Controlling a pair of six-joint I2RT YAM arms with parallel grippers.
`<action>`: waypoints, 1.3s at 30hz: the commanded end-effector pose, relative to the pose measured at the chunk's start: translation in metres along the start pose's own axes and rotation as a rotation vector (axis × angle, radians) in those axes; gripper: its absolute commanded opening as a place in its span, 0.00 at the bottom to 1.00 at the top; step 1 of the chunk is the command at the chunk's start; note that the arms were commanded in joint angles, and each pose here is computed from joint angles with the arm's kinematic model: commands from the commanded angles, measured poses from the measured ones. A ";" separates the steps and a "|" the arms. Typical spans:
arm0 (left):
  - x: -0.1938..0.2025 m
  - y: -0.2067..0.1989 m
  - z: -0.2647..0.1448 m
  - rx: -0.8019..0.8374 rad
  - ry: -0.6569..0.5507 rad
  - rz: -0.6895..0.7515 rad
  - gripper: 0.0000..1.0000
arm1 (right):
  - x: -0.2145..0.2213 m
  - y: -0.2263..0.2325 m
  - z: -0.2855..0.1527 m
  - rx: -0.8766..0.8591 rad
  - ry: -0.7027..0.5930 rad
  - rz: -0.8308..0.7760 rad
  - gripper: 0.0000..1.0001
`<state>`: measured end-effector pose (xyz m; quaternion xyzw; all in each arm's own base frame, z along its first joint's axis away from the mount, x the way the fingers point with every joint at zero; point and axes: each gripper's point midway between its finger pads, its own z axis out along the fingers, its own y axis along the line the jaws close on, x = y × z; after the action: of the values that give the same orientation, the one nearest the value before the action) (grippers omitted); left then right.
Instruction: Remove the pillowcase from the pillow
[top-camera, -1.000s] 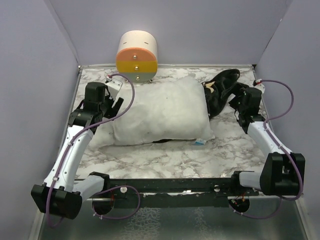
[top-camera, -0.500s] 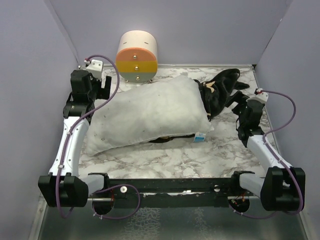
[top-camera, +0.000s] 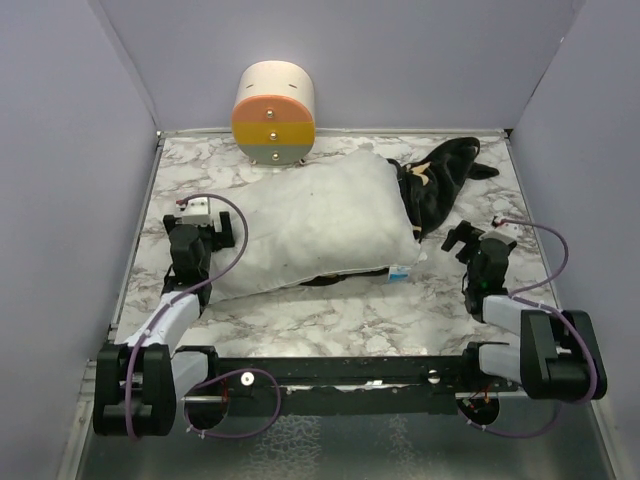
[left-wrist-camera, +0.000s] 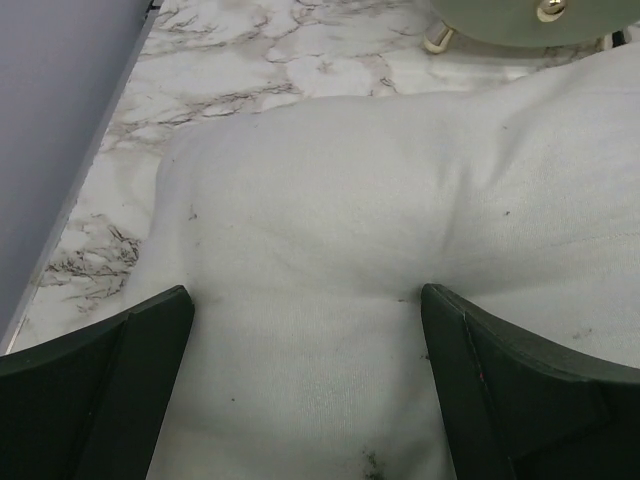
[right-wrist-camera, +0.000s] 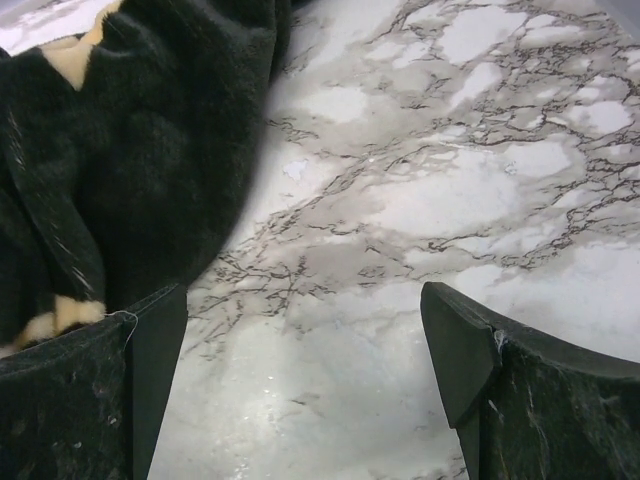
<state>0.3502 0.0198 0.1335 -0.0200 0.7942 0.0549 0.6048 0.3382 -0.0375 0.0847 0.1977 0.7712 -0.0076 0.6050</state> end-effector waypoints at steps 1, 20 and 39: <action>0.008 0.012 0.003 -0.072 -0.094 -0.042 0.99 | -0.034 0.011 0.001 -0.069 -0.233 -0.051 1.00; 0.048 0.012 0.046 -0.186 -0.132 -0.022 0.99 | -0.005 0.077 0.000 -0.352 -0.261 -0.307 1.00; 0.048 0.003 0.047 -0.118 -0.134 -0.013 0.99 | -0.003 0.083 0.019 -0.333 -0.223 -0.323 1.00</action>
<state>0.3936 0.0264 0.1225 -0.0775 0.6882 0.0777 0.7172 0.3842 0.0345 0.1027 -0.0276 0.7104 0.0108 0.7032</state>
